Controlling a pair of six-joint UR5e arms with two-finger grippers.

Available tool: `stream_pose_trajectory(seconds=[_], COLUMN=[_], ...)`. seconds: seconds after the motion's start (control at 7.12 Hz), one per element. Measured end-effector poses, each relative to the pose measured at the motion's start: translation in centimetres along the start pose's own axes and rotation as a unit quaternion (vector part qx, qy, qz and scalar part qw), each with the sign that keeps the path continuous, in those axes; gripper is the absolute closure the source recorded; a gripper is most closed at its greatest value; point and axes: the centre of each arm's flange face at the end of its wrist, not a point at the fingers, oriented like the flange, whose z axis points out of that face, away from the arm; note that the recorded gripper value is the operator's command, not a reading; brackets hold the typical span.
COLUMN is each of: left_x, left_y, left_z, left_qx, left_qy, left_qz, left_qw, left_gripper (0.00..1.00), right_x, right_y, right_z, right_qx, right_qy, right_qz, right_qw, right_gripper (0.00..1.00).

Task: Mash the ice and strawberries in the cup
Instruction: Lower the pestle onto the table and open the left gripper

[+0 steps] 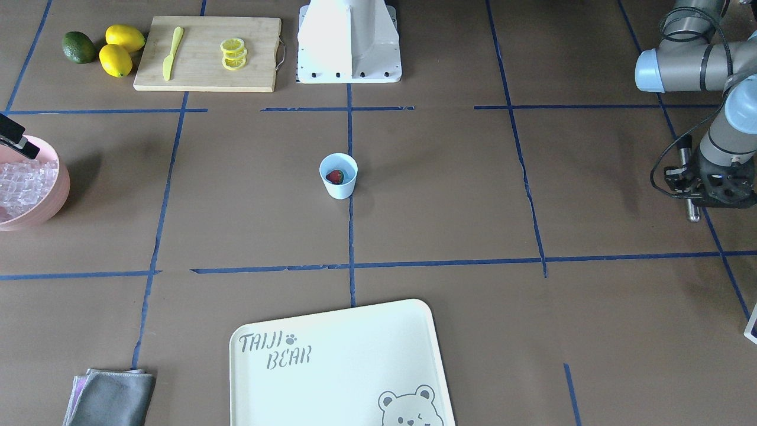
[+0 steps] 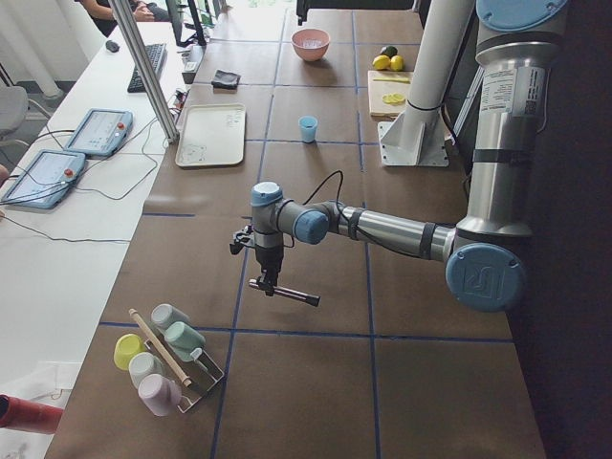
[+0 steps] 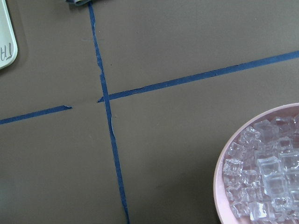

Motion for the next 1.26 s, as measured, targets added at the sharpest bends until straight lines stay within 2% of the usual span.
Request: stream_pose_trajectory(seconds=[0.28, 0.56, 0.84, 0.98, 1.12, 1.26], left_x=[1.0, 0.2, -0.9, -1.1, -1.3, -1.4], left_y=[-0.1, 0.2, 0.1, 0.1, 0.1, 0.2], left_z=[0.2, 2.1, 4.6, 5.0, 5.3, 5.4], left_qx=[-0.024, -0.038, -0.028, -0.024, -0.023, -0.023], left_qy=[0.041, 0.047, 0.051, 0.052, 0.052, 0.052], left_qz=[-0.037, -0.06, -0.085, -0.093, -0.098, -0.1], left_qw=[0.9982, 0.9964, 0.9947, 0.994, 0.9935, 0.9933], left_gripper=[1.0, 1.0, 1.0, 0.92, 0.72, 0.29], right_x=[0.0, 0.0, 0.0, -0.1, 0.0, 0.0], right_y=[0.0, 0.0, 0.0, 0.0, 0.0, 0.1], right_z=[0.0, 0.0, 0.0, 0.0, -0.1, -0.1], right_qx=[0.0, 0.0, 0.0, 0.0, 0.0, 0.0], right_qy=[0.0, 0.0, 0.0, 0.0, 0.0, 0.0], right_qz=[0.0, 0.0, 0.0, -0.001, -0.001, 0.0], right_qw=[1.0, 1.0, 1.0, 1.0, 1.0, 1.0], right_gripper=[0.0, 0.0, 0.0, 0.0, 0.0, 0.0])
